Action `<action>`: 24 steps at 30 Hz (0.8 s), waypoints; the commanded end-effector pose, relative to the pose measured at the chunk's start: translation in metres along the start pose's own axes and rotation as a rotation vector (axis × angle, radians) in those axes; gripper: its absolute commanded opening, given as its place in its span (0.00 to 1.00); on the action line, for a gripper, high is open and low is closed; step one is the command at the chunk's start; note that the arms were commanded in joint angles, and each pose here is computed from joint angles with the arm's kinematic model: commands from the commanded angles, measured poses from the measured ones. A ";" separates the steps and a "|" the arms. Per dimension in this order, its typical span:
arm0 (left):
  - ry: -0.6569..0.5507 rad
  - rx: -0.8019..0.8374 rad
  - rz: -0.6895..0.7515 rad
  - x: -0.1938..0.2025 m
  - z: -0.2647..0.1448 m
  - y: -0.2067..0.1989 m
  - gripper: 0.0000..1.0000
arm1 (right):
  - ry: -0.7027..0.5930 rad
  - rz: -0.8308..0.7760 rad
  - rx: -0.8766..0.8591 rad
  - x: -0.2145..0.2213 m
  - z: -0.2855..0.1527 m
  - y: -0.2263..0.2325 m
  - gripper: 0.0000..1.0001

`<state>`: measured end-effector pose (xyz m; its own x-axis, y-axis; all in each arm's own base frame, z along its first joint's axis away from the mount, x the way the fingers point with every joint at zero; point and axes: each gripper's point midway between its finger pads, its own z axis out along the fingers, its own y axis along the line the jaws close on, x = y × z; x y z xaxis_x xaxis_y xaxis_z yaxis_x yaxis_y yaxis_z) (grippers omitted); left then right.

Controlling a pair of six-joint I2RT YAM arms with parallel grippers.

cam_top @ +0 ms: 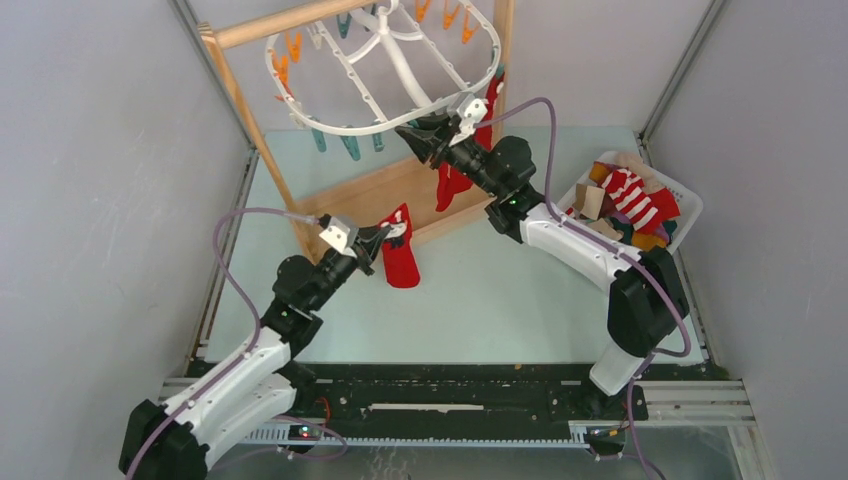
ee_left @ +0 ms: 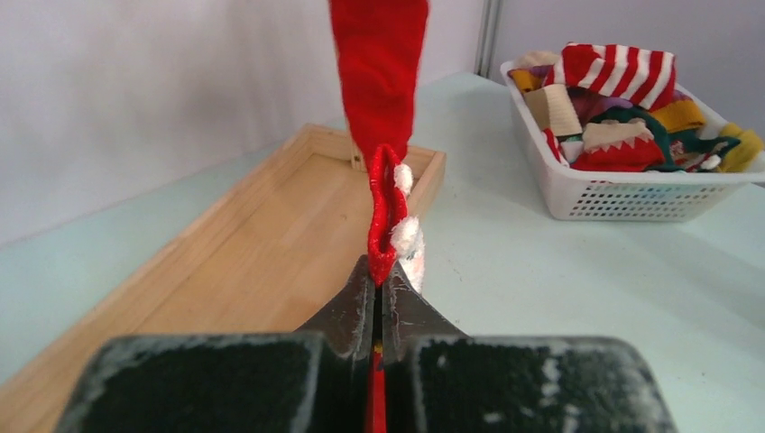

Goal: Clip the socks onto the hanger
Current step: Open the clamp at the hanger.

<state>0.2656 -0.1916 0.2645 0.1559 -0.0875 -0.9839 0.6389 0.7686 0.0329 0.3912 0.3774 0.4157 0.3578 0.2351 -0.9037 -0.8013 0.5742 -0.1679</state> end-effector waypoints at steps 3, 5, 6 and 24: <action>-0.144 0.090 -0.072 -0.062 0.024 0.000 0.00 | 0.043 0.244 -0.089 -0.033 -0.010 0.019 0.11; -0.170 0.118 -0.070 -0.072 0.030 -0.004 0.00 | 0.068 0.315 -0.092 -0.034 -0.011 0.021 0.10; -0.183 0.132 -0.079 -0.076 0.033 -0.005 0.00 | 0.080 0.350 -0.092 -0.034 -0.011 0.022 0.10; -0.339 0.309 -0.565 -0.115 0.060 -0.015 0.00 | 0.160 0.640 -0.157 -0.044 -0.011 0.043 0.08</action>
<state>0.2894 -0.2336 0.3440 -0.0335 -0.5373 -0.8427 0.8249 0.4613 -0.3269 0.3599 0.3808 0.4290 -0.1983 0.3743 -0.9058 -0.8839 0.3310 0.3303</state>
